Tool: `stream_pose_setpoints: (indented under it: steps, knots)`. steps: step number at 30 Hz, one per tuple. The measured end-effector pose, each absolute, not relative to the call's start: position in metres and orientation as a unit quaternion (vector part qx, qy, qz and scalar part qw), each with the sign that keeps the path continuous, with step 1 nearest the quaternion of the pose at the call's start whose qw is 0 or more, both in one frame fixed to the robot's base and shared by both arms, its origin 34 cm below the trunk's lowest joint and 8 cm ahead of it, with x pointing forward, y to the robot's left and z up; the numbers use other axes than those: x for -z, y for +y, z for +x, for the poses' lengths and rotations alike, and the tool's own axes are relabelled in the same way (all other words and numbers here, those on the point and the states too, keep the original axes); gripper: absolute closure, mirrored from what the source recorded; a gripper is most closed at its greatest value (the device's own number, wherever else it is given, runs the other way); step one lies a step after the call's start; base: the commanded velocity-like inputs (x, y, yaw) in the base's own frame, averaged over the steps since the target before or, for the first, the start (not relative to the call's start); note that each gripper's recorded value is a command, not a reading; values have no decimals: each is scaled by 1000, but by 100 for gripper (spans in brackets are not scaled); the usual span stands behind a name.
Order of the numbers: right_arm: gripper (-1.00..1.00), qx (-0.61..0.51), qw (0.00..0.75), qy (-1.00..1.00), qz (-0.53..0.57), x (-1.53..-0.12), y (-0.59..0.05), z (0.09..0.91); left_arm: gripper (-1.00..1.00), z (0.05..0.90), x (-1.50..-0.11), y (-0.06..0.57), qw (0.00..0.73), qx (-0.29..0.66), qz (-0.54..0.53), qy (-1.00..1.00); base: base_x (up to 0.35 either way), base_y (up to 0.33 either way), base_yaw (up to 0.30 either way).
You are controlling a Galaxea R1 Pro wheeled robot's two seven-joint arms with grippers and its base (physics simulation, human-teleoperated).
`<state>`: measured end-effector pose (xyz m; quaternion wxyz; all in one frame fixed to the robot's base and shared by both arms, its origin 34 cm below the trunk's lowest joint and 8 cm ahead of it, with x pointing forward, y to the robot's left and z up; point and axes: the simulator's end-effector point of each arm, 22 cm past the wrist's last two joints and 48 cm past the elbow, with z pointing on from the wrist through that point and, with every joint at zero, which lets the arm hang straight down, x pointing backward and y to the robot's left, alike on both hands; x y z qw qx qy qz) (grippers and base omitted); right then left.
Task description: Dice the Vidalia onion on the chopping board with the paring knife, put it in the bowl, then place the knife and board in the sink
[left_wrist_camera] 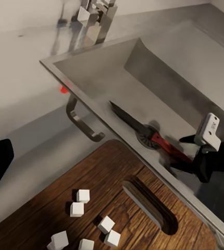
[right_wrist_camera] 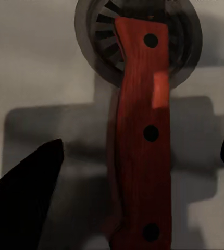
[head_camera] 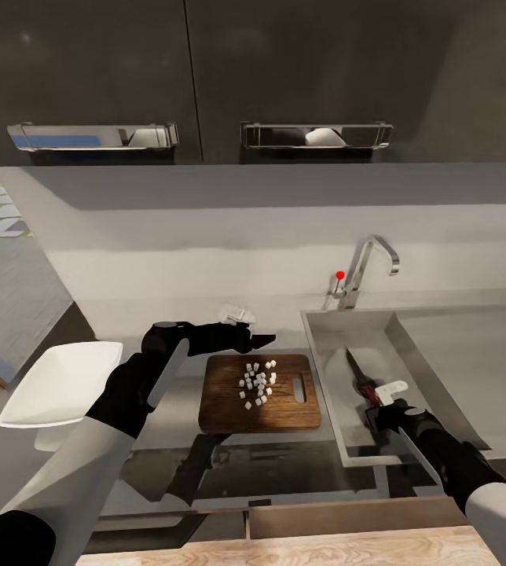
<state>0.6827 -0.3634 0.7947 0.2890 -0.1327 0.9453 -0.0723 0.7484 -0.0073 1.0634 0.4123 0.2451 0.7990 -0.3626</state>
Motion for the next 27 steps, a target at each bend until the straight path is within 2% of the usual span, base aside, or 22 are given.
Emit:
stream_pose_setpoints:
  steps: [10, 27]
  knots:
    - [-100, 72, 301, 941, -136, -798, -362, 687, -100, 748, -1063, -7, 412, 363, 245, 799, 0, 0, 0]
    - [-100, 35, 467, 865, -178, -910, -297, 761, -100, 749, -1063, -6, 412, 362, 244, 800, 0, 0, 0]
